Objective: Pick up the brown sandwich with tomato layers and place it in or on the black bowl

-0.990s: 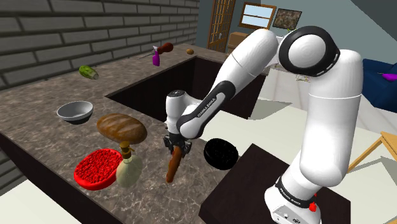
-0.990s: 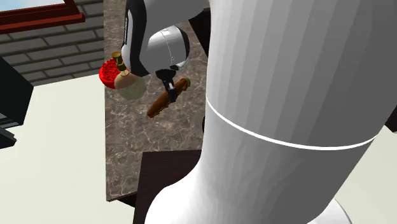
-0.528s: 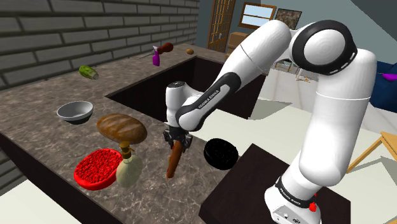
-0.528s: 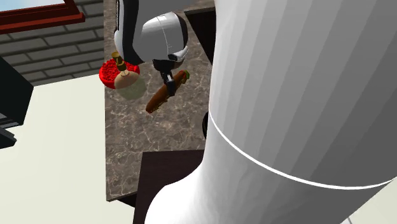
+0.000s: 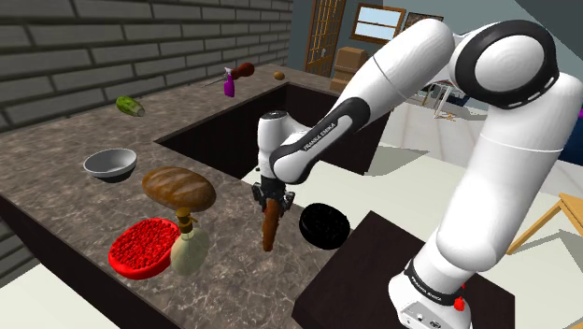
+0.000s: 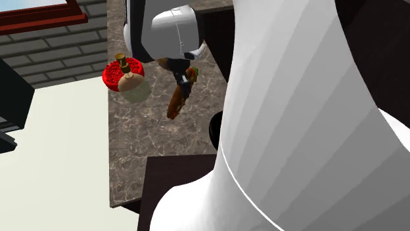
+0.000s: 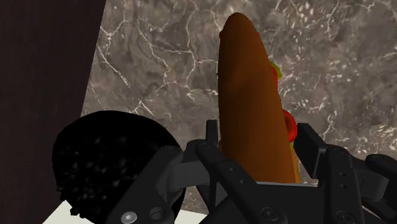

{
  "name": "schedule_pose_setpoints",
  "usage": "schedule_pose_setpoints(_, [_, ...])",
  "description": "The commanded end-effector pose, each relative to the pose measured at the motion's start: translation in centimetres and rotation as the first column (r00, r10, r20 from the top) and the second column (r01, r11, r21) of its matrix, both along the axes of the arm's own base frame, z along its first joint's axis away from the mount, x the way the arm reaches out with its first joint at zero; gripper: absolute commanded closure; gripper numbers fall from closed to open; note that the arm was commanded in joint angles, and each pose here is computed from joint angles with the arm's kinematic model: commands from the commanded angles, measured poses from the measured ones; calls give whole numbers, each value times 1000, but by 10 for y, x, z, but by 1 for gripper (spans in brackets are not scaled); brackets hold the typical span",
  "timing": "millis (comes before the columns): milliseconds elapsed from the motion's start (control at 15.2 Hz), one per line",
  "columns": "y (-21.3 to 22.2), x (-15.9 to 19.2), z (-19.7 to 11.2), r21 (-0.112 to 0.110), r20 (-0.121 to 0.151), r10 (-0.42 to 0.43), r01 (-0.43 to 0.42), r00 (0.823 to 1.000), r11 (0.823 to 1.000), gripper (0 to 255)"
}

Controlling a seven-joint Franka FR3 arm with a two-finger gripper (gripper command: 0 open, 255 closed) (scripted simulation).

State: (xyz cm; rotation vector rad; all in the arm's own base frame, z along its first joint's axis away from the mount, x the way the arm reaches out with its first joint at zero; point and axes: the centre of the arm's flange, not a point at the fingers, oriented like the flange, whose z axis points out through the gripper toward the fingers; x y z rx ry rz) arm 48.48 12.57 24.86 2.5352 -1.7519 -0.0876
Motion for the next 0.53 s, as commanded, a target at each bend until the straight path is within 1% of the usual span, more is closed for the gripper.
schedule_pose_setpoints(0, [-25, -13, 1, 0, 0, 1, -1, 1000, 1000, 255])
schedule_pose_setpoints(462, [-107, -55, 1, 0, 0, 1, -1, 1000, 1000, 255])
